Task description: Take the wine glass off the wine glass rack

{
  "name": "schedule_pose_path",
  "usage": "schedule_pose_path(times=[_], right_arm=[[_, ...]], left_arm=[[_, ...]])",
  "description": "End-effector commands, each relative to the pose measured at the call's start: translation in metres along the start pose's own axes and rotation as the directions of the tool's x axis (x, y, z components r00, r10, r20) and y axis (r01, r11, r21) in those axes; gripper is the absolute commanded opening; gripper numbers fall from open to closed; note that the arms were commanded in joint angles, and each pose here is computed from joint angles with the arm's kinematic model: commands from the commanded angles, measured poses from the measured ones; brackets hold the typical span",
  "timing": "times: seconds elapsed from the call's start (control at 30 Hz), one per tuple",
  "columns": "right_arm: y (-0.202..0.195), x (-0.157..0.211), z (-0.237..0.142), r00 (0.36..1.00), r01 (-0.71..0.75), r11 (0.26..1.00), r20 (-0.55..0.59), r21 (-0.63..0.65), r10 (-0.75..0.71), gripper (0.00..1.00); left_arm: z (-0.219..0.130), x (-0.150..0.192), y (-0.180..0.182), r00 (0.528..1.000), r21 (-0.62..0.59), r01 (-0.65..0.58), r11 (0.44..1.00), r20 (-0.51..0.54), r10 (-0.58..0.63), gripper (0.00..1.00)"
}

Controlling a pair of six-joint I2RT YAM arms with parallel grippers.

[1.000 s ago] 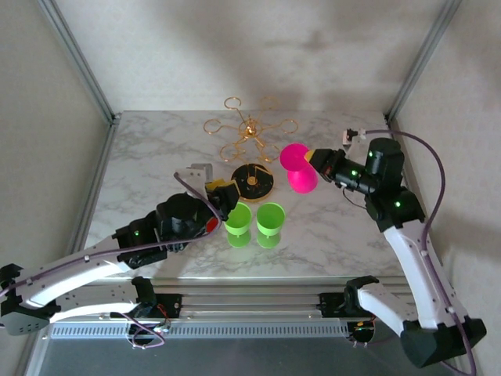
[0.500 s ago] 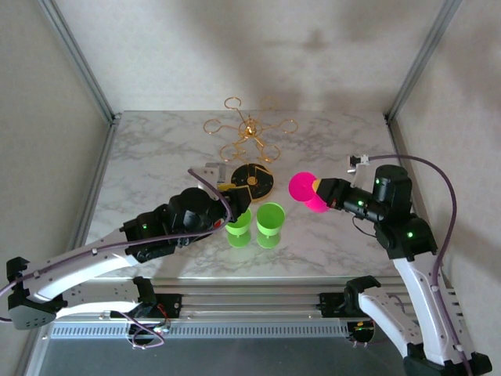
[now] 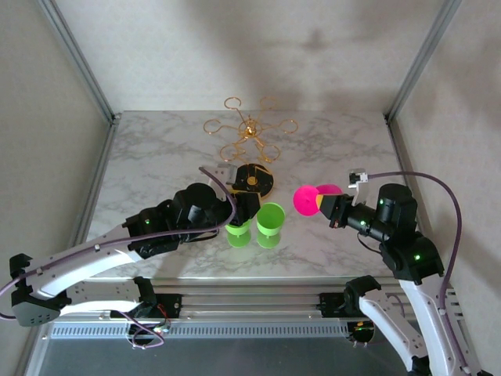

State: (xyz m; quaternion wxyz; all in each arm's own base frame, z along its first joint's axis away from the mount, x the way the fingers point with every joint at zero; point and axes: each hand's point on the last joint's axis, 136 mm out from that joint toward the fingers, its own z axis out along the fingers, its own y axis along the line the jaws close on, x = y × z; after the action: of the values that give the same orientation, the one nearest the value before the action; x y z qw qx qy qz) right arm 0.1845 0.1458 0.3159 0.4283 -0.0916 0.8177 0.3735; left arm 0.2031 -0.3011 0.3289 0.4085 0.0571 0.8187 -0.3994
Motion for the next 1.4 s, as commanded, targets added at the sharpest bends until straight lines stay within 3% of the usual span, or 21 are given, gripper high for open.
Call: schedule_pose_path(times=[0.0, 0.33, 0.57, 0.97, 1.37], right_arm=[[-0.005, -0.001, -0.002, 0.995, 0.093, 0.995, 0.015, 0.041, -0.094, 0.0], [-0.005, -0.007, 0.005, 0.955, 0.295, 0.951, -0.011, 0.095, -0.295, 0.0], [0.005, -0.001, 0.007, 0.905, 0.425, 0.904, -0.028, 0.039, -0.424, 0.0], [0.011, 0.01, 0.02, 0.727, 0.686, 0.721, -0.064, 0.097, -0.683, 0.0], [0.017, 0.015, 0.025, 0.587, 0.804, 0.572, -0.059, 0.16, -0.808, 0.0]], left_arm=[[-0.003, -0.001, -0.01, 0.999, 0.038, 0.034, 0.999, -0.033, -0.033, 0.48], [0.007, 0.006, -0.018, 0.996, 0.053, 0.042, 0.998, -0.081, -0.038, 0.49], [0.015, 0.008, -0.02, 0.992, 0.045, 0.068, 0.997, -0.11, -0.063, 0.49], [0.026, 0.006, -0.024, 0.97, 0.079, 0.201, 0.976, -0.156, -0.187, 0.49], [0.038, 0.018, -0.031, 0.943, 0.107, 0.272, 0.956, -0.227, -0.243, 0.49]])
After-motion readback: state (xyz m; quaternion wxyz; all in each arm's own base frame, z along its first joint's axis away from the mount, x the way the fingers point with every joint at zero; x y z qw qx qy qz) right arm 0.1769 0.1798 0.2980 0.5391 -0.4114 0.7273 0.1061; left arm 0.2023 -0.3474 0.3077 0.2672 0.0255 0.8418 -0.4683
